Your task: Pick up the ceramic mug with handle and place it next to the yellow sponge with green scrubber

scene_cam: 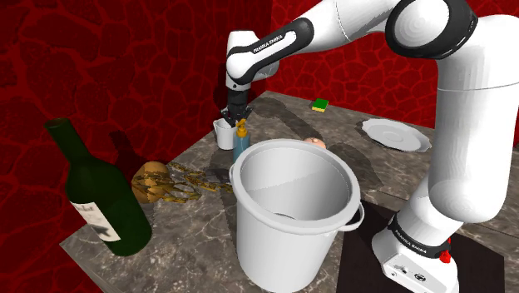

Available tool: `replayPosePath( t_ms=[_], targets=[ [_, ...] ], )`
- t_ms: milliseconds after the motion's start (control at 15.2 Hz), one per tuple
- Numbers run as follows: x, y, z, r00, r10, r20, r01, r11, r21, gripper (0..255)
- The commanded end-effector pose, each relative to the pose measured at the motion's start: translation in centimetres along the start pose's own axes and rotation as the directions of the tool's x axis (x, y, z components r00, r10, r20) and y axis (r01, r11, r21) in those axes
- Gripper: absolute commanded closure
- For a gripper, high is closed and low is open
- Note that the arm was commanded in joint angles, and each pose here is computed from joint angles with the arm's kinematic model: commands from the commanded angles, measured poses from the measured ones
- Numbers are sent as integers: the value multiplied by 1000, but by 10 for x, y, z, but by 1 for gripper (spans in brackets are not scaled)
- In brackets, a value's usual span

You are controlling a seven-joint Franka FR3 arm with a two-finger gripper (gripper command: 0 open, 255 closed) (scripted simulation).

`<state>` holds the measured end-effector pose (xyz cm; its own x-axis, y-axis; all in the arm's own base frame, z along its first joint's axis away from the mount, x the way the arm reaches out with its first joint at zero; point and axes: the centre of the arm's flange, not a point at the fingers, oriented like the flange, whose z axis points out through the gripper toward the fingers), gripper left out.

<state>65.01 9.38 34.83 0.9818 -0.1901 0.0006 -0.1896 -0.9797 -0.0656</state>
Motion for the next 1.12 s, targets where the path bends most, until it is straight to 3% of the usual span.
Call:
replayPosePath(
  t_ms=[0,1056],
  targets=[
    [0,0,0,1000,0,0,0,1000,0,255],
    [0,-6,-84,1000,0,0,0,1000,0,255]
  ],
)
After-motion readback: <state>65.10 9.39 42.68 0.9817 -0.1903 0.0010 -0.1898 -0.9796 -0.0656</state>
